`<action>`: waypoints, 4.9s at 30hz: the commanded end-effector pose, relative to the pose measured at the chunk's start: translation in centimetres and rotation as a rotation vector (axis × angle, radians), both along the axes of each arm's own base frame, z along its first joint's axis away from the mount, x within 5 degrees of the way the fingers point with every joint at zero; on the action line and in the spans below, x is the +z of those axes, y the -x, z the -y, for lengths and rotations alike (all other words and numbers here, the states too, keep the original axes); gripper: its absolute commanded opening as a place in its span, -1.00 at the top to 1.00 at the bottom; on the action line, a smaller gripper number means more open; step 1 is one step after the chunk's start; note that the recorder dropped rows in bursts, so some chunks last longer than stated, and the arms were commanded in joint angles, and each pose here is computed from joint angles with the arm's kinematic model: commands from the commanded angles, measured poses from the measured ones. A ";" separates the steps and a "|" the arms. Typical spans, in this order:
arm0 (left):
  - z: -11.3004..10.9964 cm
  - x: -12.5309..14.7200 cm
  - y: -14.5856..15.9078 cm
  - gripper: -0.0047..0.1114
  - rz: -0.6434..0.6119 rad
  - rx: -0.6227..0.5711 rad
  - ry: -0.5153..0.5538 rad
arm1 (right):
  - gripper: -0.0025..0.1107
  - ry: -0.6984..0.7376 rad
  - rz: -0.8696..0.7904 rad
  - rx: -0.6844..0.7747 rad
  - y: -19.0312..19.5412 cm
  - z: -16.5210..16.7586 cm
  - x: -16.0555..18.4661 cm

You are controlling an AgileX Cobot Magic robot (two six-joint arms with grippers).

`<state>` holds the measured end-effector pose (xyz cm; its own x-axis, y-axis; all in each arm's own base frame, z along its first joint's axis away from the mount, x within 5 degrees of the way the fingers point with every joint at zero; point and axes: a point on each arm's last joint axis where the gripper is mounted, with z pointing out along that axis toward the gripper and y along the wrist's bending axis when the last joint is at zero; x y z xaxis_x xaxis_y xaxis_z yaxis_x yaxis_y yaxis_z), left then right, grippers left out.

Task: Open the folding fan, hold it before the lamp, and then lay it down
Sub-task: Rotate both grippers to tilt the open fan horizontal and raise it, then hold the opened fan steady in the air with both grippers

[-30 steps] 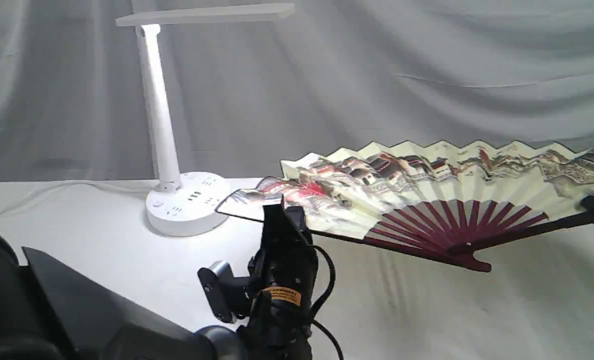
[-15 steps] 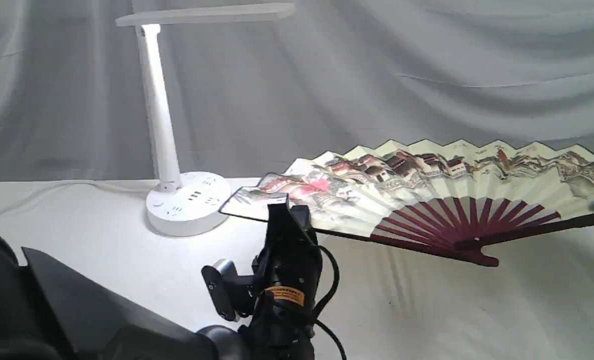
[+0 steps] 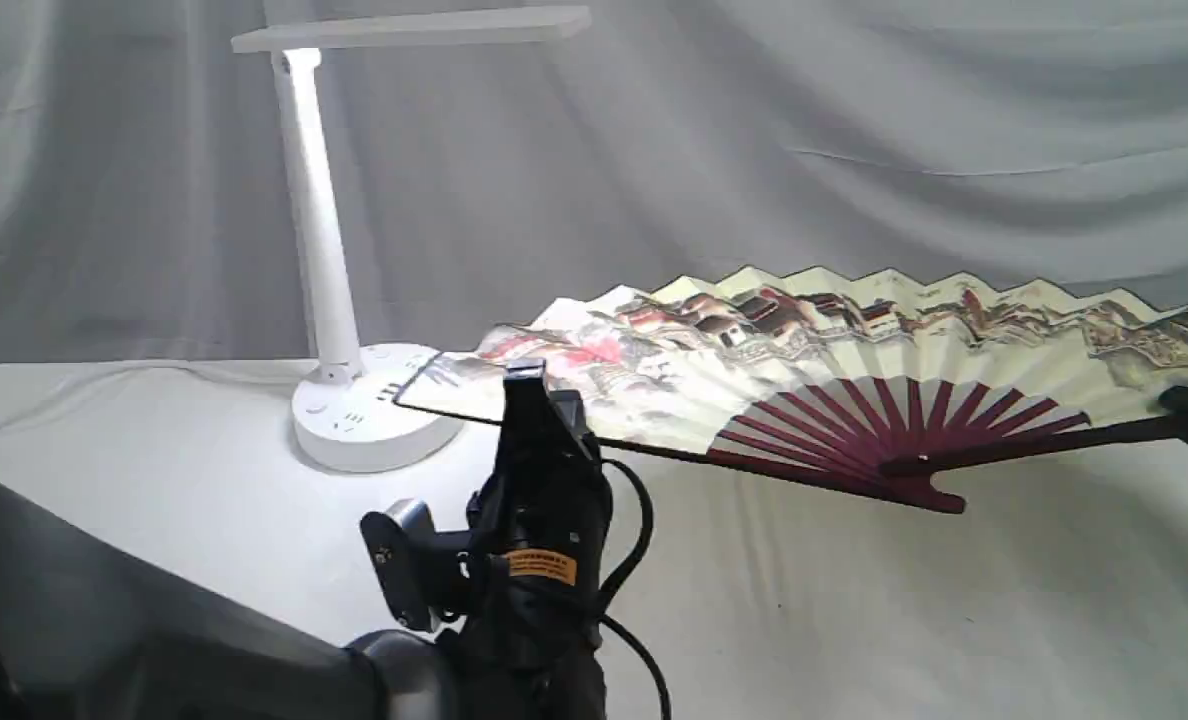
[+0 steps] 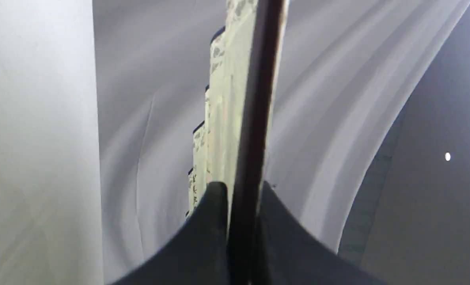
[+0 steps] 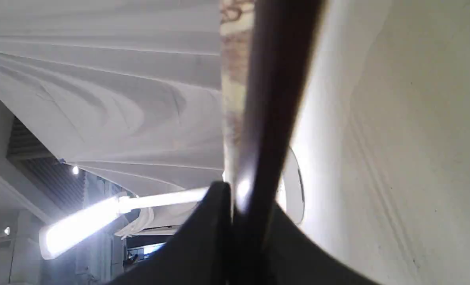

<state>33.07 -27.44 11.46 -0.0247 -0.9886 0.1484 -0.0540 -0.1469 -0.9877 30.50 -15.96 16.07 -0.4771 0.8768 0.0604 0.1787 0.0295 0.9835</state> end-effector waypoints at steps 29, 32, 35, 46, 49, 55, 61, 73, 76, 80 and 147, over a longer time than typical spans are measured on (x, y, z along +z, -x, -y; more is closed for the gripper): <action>-13.4 3.5 0.7 0.91 0.004 0.311 0.041 | 0.96 0.107 -0.007 0.255 -8.2 -11.2 3.1; -14.5 4.4 0.7 0.91 0.023 0.334 0.062 | 0.96 0.119 -0.001 0.262 -9.1 -12.3 3.8; -15.6 5.5 0.6 0.91 0.046 0.356 0.077 | 0.96 0.127 0.015 0.275 -9.9 -13.3 4.7; -18.6 9.4 0.3 0.91 0.145 0.402 0.108 | 0.96 0.127 0.095 0.318 -12.1 -16.2 8.2; -19.3 10.2 0.3 0.91 0.168 0.420 0.119 | 0.96 0.125 0.106 0.321 -12.3 -16.6 8.7; -19.5 11.3 0.6 0.91 0.178 0.413 0.142 | 0.96 0.121 0.103 0.321 -12.4 -16.9 9.0; -19.4 11.0 0.9 0.91 0.172 0.407 0.133 | 0.96 0.115 0.100 0.322 -12.4 -16.9 9.0; -19.9 10.5 2.1 0.91 0.151 0.398 0.113 | 0.96 0.079 0.113 0.362 -12.1 -17.2 9.4; -19.9 11.0 2.3 0.91 0.166 0.392 0.119 | 0.96 0.086 0.129 0.362 -11.8 -17.3 10.0; -20.0 11.3 2.4 0.91 0.171 0.391 0.121 | 0.96 0.103 0.155 0.353 -11.5 -17.3 11.2; -19.9 12.0 2.5 0.91 0.198 0.366 0.184 | 0.96 0.104 0.180 0.366 -11.1 -17.4 12.1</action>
